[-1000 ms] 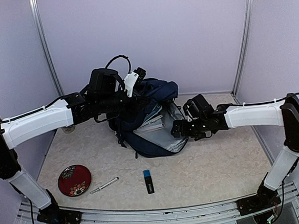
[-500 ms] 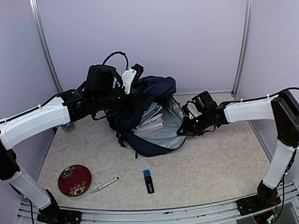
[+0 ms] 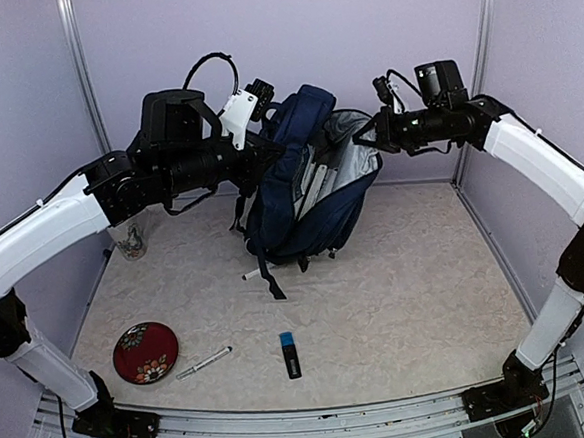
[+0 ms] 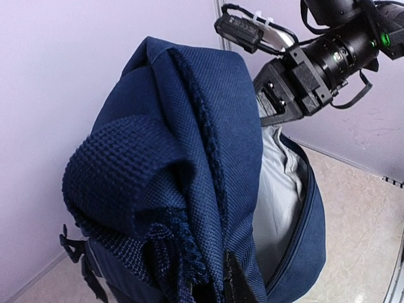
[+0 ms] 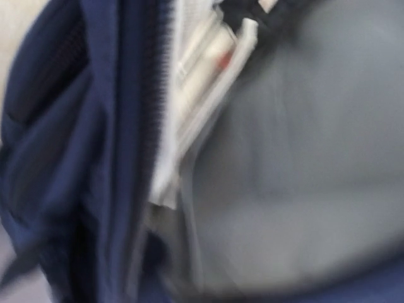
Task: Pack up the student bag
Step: Pick up the student bag from the center of the board.
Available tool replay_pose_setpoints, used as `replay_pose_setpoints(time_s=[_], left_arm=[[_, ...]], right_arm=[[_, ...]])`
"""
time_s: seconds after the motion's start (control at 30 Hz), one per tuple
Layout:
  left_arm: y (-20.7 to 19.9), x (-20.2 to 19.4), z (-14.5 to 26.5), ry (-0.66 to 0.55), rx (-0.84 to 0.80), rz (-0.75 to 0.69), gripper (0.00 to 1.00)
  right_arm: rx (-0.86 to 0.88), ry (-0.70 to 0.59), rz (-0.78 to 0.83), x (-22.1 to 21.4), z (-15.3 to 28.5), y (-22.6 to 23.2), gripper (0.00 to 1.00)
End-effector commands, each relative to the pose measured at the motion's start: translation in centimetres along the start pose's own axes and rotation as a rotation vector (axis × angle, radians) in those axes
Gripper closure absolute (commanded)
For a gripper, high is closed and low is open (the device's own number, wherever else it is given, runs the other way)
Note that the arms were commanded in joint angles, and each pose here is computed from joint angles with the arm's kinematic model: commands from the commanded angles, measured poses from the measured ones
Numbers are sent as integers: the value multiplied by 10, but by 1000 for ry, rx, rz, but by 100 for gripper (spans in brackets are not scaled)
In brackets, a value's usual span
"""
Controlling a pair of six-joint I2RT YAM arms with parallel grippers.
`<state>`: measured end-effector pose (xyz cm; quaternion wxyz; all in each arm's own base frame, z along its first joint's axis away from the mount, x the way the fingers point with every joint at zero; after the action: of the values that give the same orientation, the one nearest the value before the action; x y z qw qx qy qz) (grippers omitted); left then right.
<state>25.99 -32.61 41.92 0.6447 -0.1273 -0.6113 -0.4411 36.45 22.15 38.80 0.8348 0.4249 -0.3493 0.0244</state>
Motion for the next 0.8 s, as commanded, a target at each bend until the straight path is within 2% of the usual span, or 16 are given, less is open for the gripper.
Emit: replay_pose_setpoints(time_s=[0.0,0.13,0.3,0.43,0.6,0.63,0.67,0.77], left_arm=[[21,92,52,-348,89,-52,100],[14,111,71,-419,81,-73,100],[0,118,74,-456,11,-67,100],[-10,114,67,-476,-61,-26,100],[-19,96,37,-448,-114,91,100],[-19,90,30,-437,-115,125,100],[-16,84,24,-430,-111,163,100],[-3,76,11,-432,-112,270,100]], right_arm=[[188,-270,228,65,55,74,100],[239,-365,299,80,85,101,100],[206,-441,318,84,109,109,100],[128,-436,296,74,107,91,100],[-48,-334,235,63,82,42,100],[-76,-315,236,62,79,36,95],[-104,-300,239,62,77,32,84],[-87,-254,278,60,77,36,43]])
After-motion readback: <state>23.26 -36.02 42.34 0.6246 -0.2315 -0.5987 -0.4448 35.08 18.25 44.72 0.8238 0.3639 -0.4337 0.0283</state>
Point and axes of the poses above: each gripper's point midway between its finger pads, its own z axis back along the fingers, its own y axis along the line the jaws close on, x = y × z, the point moved 7 cm from there along z, back along the fingers, and after that the axes turned 14 degrees about -z, right-handed, at the moved point
